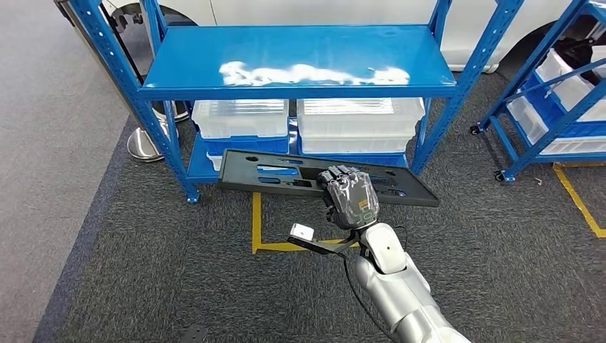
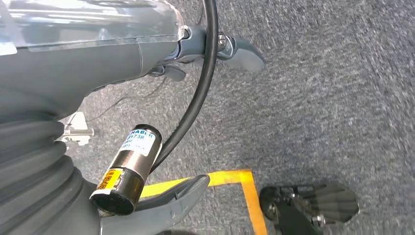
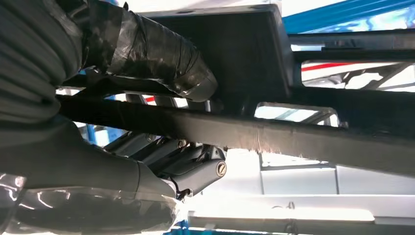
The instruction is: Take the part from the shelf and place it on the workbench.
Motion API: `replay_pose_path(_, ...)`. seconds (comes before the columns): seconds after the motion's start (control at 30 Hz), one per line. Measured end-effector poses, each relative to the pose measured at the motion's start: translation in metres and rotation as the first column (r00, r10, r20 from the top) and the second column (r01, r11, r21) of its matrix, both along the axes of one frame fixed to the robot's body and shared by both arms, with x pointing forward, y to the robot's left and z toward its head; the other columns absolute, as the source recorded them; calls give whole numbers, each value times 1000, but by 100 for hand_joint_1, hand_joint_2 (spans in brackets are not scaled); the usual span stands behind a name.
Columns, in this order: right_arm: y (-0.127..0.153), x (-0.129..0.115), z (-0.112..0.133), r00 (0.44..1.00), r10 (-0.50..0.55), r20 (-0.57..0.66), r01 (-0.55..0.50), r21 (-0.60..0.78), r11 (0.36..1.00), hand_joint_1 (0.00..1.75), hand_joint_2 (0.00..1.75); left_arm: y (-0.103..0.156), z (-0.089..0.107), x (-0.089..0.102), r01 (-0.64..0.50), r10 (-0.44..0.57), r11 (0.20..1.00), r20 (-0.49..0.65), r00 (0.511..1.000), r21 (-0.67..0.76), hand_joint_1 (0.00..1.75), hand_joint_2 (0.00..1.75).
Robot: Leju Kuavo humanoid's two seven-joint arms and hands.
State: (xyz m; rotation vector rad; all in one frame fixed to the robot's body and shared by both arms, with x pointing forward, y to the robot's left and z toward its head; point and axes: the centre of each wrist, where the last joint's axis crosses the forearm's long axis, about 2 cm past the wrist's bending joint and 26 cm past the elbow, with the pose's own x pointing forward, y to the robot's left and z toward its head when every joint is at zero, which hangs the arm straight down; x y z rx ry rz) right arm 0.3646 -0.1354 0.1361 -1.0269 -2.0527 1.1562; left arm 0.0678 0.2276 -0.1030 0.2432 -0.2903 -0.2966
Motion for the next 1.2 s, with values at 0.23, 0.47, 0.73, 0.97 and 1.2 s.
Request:
replay_pose_path(0.23,-2,0,-2,1000,0,-7,0,-4,1000,169,175,0,0,-1,2,-2,1000,-2,1000,0,0,175)
replay_pose_path(0.47,-3,0,-3,1000,-3,-10,3,-3,1000,169,175,0,0,1,12,-12,1000,4,1000,6,0,175)
replay_pose_path(0.73,-6,-3,-9,1000,-6,-23,6,-9,1000,169,175,0,0,-1,13,-13,1000,0,1000,7,0,175)
replay_pose_path(0.97,-6,-3,-7,1000,-7,-18,7,-7,1000,169,175,0,0,-1,16,-16,1000,-1,1000,7,0,175)
replay_pose_path(1.2,-6,-4,-9,1000,-7,-25,7,-2,1000,169,175,0,-1,-5,20,-19,1000,-8,1000,9,0,175)
